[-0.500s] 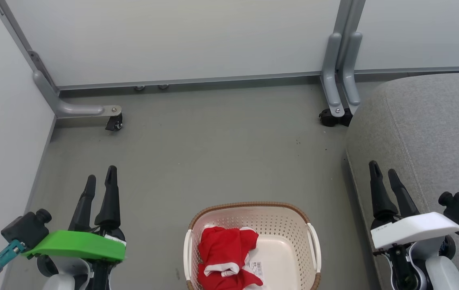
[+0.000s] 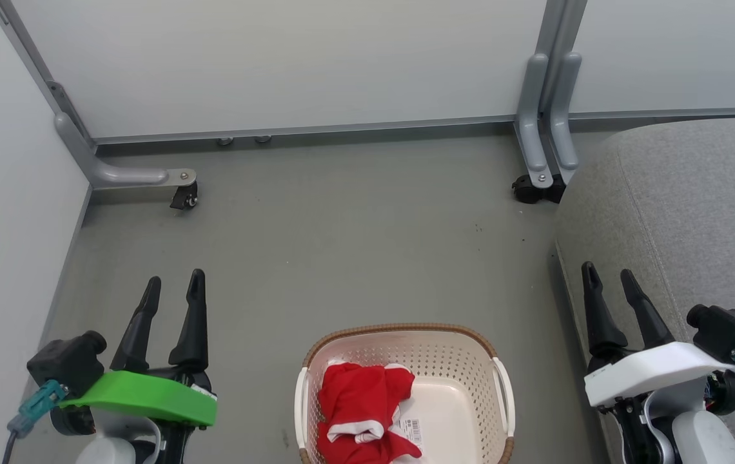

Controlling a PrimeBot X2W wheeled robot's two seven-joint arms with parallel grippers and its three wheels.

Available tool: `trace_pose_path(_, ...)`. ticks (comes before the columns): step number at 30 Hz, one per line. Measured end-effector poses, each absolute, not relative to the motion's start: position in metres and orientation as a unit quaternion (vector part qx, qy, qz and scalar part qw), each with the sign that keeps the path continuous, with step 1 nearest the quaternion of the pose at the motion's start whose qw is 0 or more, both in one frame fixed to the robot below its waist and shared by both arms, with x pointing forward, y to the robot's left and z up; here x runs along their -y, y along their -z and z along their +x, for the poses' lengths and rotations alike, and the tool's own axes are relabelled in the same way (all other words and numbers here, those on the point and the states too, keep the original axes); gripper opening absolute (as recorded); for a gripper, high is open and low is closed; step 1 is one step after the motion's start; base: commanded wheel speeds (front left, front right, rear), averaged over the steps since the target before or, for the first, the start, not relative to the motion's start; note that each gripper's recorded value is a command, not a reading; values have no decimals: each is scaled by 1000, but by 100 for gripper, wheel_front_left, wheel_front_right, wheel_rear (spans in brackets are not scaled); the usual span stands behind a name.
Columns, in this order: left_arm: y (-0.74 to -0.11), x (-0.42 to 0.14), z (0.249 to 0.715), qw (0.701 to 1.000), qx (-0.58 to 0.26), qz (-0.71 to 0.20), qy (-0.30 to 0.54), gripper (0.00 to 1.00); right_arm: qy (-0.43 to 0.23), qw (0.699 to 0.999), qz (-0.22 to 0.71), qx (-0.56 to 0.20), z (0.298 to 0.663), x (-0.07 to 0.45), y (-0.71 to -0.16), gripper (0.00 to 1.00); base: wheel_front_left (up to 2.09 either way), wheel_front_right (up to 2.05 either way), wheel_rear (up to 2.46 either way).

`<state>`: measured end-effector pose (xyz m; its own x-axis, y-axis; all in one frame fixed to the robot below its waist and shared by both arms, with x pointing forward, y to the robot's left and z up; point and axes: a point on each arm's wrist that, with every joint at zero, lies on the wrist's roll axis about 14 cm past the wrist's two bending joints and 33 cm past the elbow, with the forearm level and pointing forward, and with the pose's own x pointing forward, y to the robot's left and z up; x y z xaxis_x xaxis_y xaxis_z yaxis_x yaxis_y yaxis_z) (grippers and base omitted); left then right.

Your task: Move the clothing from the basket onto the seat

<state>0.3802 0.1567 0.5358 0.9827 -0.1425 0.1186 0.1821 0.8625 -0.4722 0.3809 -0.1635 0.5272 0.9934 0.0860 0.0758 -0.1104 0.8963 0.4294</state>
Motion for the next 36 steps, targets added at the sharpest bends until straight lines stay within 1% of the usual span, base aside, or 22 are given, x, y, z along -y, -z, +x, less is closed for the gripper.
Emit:
trace_pose_path(19,-527,-154,378,984,42,-148,90,100,-62,989,131,23,379,157,-525,100,0,0,0)
trace_pose_path(36,-509,-156,375,991,25,-91,89,100,-70,994,79,20,376,153,-522,100,0,0,0)
